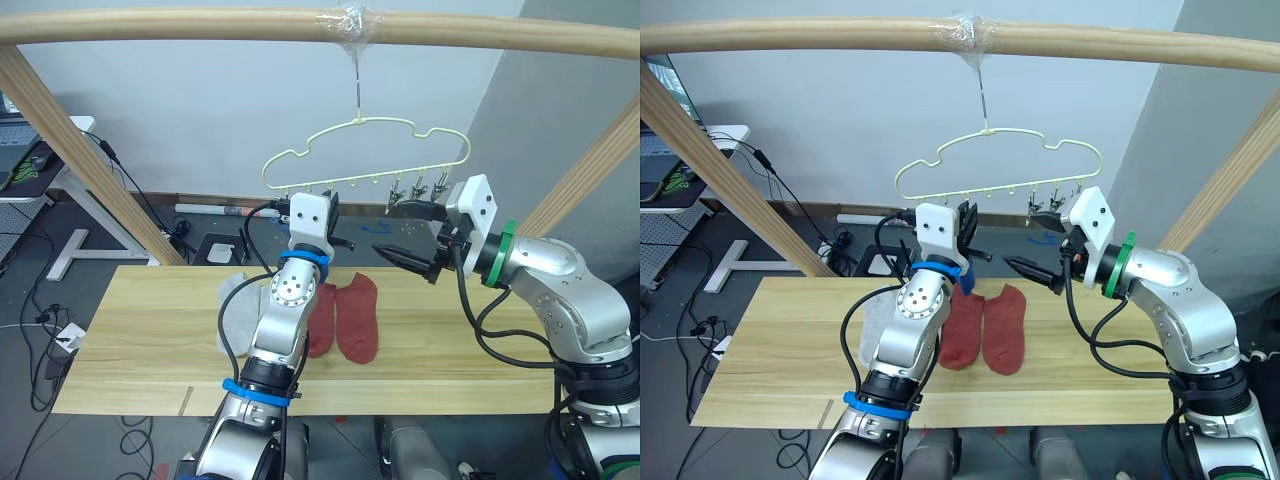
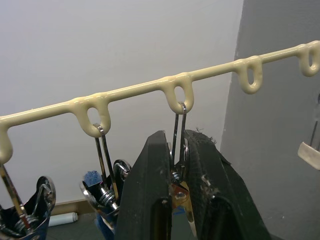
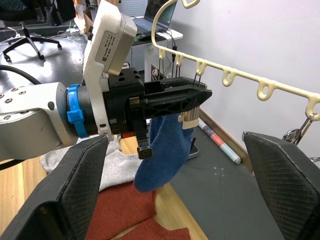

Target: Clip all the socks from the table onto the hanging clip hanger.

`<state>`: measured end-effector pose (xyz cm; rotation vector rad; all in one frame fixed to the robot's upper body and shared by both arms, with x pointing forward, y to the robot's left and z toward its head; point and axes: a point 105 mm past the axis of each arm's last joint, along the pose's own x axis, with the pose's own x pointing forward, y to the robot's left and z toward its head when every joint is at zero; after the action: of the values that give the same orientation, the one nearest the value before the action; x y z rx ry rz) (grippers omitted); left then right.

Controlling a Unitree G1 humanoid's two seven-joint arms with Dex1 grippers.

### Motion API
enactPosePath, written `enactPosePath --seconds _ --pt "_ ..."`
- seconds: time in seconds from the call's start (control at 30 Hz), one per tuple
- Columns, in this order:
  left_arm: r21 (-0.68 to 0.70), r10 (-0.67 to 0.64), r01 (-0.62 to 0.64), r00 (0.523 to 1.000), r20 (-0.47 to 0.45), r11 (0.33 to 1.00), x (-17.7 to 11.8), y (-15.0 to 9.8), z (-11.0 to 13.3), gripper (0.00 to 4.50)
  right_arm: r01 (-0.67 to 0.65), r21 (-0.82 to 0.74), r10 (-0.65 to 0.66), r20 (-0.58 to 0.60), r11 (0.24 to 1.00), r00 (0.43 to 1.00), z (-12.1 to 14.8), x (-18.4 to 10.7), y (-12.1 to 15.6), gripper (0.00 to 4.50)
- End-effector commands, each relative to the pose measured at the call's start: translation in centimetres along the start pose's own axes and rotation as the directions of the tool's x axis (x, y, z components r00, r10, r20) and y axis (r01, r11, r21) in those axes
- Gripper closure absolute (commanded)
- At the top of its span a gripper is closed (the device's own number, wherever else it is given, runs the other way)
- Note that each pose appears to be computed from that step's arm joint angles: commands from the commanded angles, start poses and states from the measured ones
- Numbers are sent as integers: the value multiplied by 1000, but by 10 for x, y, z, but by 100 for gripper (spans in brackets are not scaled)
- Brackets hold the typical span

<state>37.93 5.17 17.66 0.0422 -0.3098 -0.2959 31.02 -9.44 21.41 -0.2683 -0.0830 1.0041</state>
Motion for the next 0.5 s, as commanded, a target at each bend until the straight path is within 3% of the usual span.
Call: enactPosePath --seconds 0.03,0.17,0.3,0.43,0.5 --pt "7 -66 65 997 26 998 2 -4 13 434 22 -18 -23 -45 1000 999 -16 4 1 0" --pt "-72 -118 116 993 -19 991 -1 8 13 434 131 33 -121 -216 991 969 -76 17 -2 0" --pt "-175 -159 147 985 -59 973 -4 16 14 434 137 24 -124 -286 990 950 -113 30 7 0" --pt "-344 -105 66 990 -95 937 -11 40 14 434 142 61 -107 -392 988 914 -165 64 33 0" --pt "-346 -116 71 987 -110 936 -17 41 13 434 185 78 -134 -428 980 894 -180 72 36 0"
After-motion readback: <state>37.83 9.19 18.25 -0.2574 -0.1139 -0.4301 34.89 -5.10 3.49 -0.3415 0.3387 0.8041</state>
